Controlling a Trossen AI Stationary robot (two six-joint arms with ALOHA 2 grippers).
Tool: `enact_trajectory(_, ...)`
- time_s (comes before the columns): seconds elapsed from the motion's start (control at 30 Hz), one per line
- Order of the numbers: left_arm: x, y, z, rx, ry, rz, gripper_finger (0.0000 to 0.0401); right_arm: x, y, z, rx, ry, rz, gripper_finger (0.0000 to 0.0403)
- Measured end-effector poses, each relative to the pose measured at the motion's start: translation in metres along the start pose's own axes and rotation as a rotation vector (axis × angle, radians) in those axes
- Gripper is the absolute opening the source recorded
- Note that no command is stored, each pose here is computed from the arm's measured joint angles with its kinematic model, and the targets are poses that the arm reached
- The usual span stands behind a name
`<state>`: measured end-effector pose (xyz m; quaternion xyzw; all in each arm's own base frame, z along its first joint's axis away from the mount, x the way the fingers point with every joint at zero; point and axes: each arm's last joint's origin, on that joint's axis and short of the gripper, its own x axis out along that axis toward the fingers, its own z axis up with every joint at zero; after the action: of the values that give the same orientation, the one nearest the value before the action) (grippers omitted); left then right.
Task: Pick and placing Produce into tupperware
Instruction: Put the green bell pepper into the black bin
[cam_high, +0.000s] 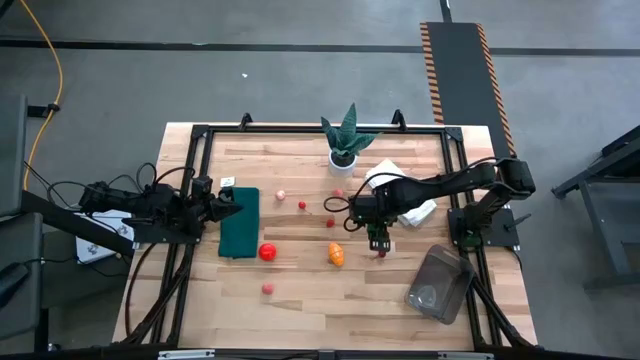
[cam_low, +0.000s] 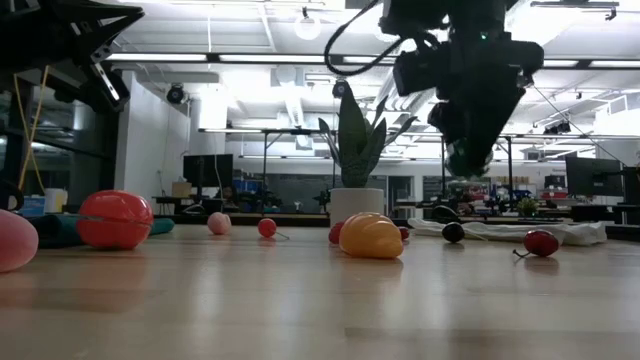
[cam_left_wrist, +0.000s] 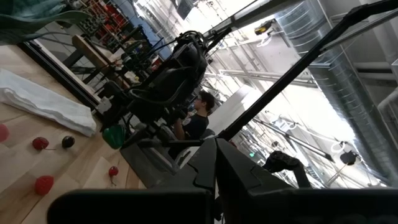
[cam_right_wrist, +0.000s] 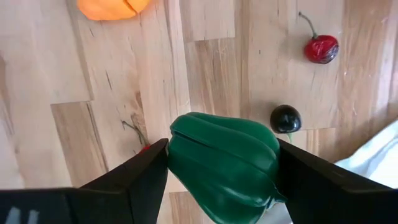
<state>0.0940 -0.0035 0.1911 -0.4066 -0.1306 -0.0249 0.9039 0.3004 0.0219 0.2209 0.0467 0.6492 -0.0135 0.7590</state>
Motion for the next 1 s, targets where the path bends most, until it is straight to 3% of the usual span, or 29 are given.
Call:
enact_trajectory(0.53, 0.0, 0.0, 0.0, 0.0, 0.001, 0.0, 0.0001, -0.058, 0.005, 0.022, 0.024, -0.086, 0.015, 0.0252)
enact_trajectory(1.0, 0.0, 0.0, -0.001, 0.0, 0.022, -0.019, 0.0001, -0.107, 0.007, 0.026, 0.068, -0.111, 0.022, 0.0252)
